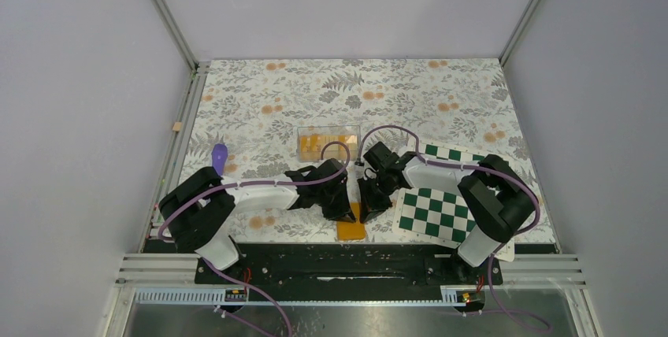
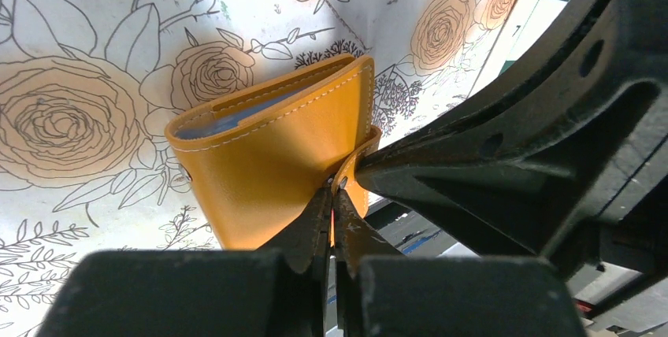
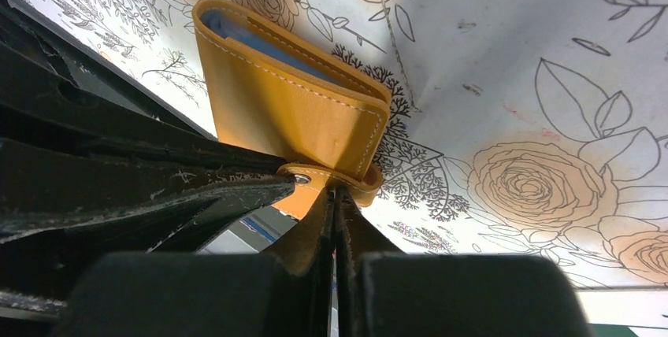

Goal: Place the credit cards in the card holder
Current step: Close the card holder at the center of the board.

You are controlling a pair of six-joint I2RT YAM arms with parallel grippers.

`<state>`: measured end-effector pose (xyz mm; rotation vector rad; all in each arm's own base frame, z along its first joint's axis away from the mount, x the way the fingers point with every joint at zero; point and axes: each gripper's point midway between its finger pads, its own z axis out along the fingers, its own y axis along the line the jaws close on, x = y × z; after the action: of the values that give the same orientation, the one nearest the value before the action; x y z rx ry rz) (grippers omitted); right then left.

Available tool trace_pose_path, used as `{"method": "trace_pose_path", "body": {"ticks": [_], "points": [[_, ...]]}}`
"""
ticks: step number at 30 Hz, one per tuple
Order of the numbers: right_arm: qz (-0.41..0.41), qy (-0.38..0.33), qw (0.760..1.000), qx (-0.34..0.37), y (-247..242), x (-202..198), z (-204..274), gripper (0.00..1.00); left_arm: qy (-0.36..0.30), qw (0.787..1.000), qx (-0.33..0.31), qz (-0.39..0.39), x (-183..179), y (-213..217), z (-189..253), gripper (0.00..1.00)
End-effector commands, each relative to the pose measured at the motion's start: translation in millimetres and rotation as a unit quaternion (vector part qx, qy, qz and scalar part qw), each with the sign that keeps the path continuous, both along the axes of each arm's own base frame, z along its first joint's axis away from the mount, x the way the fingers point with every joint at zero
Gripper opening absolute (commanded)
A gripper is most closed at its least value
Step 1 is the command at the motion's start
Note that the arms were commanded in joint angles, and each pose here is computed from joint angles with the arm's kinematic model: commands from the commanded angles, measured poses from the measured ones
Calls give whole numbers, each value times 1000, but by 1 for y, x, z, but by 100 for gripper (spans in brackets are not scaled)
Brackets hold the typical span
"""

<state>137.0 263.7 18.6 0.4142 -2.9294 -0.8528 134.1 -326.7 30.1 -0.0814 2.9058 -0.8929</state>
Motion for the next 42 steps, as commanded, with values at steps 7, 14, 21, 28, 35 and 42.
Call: {"method": "trace_pose_path", "body": {"ticks": [7,14,21,28,35,42], "points": [[9,-9,1000,18,24,1,-4,0,33,992,125,-2,-24,47,-55,0],[9,-19,998,53,35,5,11,0,34,991,128,-1,-25,49,-57,0],[11,-19,998,66,38,4,13,0,33,991,128,-2,-25,49,-57,0],[12,-31,995,93,43,4,24,0,33,991,129,-1,-26,50,-57,0],[12,-34,994,99,45,6,26,0,33,991,128,-3,-25,49,-57,0],[14,-22,997,69,37,2,10,0,32,991,127,-4,-25,48,-56,0]]}}
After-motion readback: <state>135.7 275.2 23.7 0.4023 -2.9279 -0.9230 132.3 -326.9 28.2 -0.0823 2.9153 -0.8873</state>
